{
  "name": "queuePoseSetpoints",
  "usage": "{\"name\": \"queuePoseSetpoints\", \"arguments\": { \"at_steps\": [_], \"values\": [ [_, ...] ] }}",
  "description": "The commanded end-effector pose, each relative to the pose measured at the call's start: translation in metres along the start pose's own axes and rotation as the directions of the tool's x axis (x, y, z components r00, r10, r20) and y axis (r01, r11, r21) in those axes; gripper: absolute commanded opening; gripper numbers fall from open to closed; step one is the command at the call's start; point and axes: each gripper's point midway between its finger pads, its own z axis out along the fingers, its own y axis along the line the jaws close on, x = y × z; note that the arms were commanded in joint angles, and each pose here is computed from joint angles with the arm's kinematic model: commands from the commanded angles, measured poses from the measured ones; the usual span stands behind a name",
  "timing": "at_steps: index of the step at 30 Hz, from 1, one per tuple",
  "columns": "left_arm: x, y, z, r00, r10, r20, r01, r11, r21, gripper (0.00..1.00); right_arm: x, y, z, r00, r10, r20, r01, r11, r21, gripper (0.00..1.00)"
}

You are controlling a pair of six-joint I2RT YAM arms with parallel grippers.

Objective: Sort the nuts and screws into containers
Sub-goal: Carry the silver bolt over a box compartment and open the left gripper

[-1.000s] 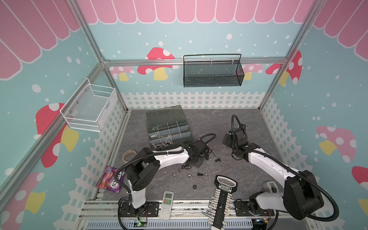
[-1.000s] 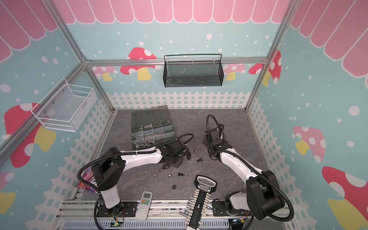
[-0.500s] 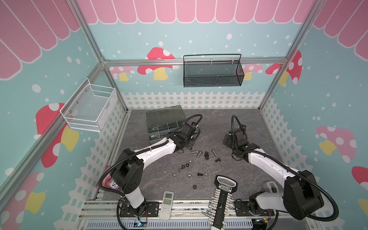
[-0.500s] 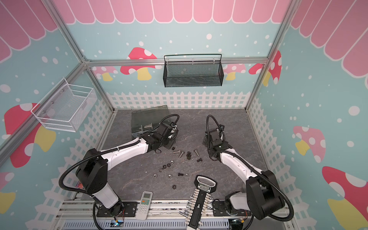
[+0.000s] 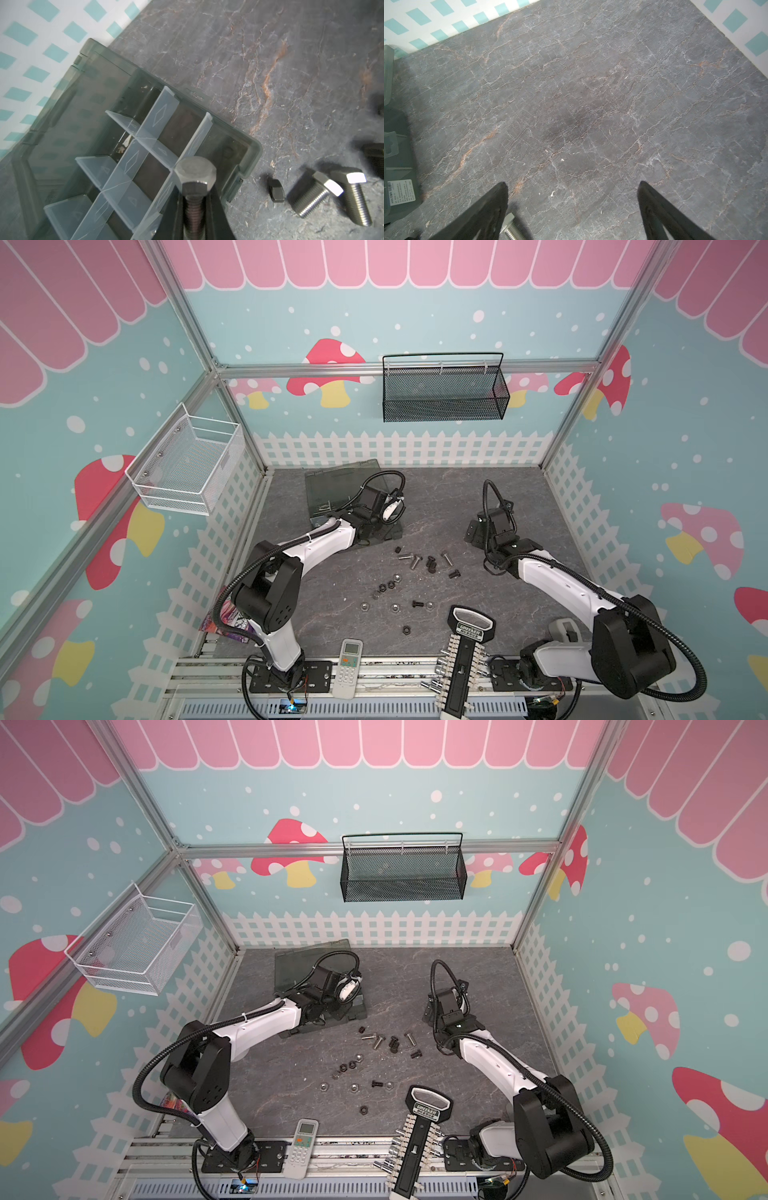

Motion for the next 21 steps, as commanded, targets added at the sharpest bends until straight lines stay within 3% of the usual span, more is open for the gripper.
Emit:
{"name": "queuePoseSetpoints", "arguments": {
  "at_steps": [1, 15, 21],
  "values": [
    [-0.015, -0.007, 0.005, 0.996, 0.066, 0.055, -0.071, 0.993, 0.090, 0.00, -0.001, 0.002, -0.001, 1.000, 0.011, -0.004, -0.011, 1.000, 0.005, 0.98],
    [0.006, -0.014, 0.033, 0.995, 0.083, -0.048, -0.076, 0.987, 0.141, 0.04, -0.005, 0.009, 0.002, 1.000, 0.007, -0.011, -0.007, 1.000, -0.007, 0.98],
    [0.007, -0.013, 0.036, 0.995, 0.082, -0.056, -0.074, 0.988, 0.138, 0.11, -0.007, 0.010, 0.000, 1.000, 0.008, -0.008, -0.008, 1.000, -0.009, 0.98]
  ]
}}
